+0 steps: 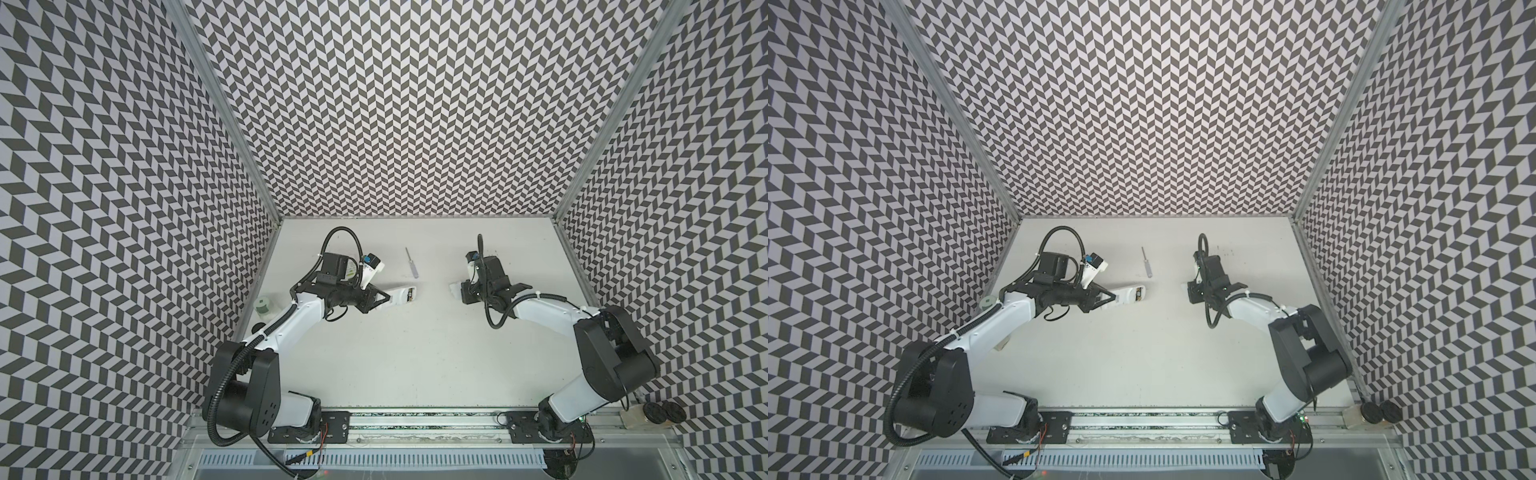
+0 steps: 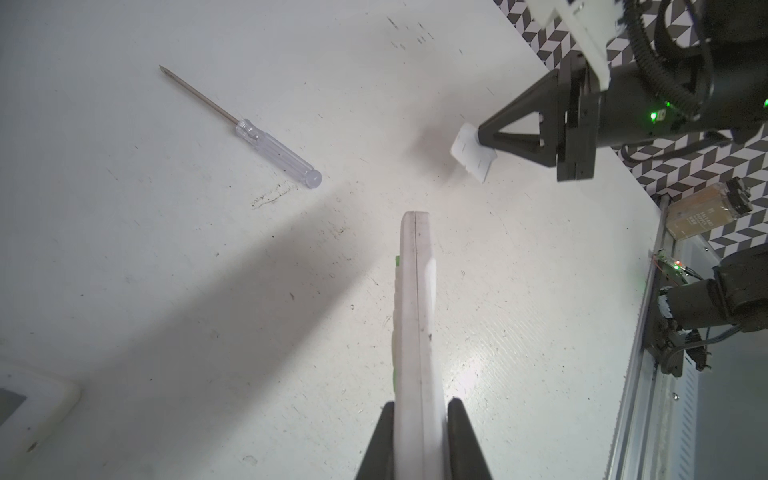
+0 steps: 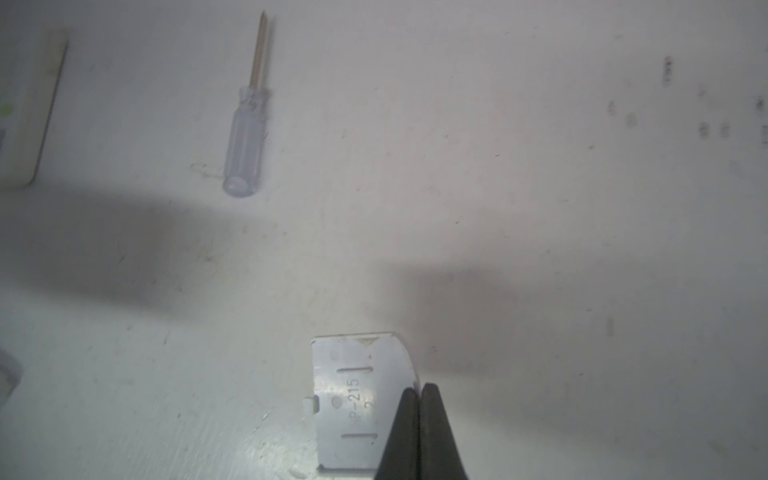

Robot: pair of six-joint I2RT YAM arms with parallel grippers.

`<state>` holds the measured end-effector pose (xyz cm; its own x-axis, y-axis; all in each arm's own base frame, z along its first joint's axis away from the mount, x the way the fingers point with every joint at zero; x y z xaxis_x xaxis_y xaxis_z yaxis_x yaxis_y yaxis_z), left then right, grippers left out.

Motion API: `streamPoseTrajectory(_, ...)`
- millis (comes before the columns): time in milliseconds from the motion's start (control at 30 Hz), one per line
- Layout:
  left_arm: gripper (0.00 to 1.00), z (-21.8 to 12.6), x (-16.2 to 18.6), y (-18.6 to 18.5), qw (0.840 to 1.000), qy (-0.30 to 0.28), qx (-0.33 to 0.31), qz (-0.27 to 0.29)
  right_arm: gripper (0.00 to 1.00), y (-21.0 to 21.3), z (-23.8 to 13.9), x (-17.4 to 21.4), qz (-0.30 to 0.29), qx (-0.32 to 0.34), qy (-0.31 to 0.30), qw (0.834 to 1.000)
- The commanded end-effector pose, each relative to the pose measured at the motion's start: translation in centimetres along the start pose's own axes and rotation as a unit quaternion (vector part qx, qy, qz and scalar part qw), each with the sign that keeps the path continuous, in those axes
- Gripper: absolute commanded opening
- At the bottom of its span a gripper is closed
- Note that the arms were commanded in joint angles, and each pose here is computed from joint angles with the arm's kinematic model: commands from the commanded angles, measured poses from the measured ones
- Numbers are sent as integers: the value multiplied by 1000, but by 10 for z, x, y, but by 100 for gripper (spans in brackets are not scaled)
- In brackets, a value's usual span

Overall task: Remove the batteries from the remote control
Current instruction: 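Open the right gripper and withdraw it from the cover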

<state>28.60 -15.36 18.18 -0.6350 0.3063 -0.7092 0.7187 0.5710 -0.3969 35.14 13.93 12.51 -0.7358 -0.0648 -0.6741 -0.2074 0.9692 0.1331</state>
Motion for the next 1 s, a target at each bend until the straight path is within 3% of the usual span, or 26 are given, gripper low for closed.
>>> streamPoseTrajectory(0,0,3,-11,-7,999,-18,29,-6,0,-32,3,-19,60,41,-31,997)
streamPoseTrajectory(167,0,7,-5,-7,999,-14,35,-15,0,-74,11,-7,134,78,-20,988)
streamPoseTrajectory(400,0,17,7,-6,998,-3,51,-28,3,-86,25,8,164,99,4,981)
streamPoseTrajectory(567,0,20,13,-4,998,3,52,-32,12,-91,32,14,172,107,25,979)
streamPoseTrajectory(733,0,26,19,-3,998,16,50,-36,32,-91,29,12,172,110,18,979)
streamPoseTrajectory(967,0,34,22,5,998,32,39,-47,38,-80,4,-7,159,95,-40,982)
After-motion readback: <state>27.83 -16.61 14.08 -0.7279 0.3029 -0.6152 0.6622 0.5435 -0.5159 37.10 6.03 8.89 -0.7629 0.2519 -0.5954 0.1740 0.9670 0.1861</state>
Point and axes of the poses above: each gripper's point midway between its finger pads, its own z axis out along the fingers, its own y axis along the line the jaws close on, x = y × z, the point moved 6 cm from there along -z, back along the fingers, and after that the axes turned 1 degree about z, right-handed, at the moved point
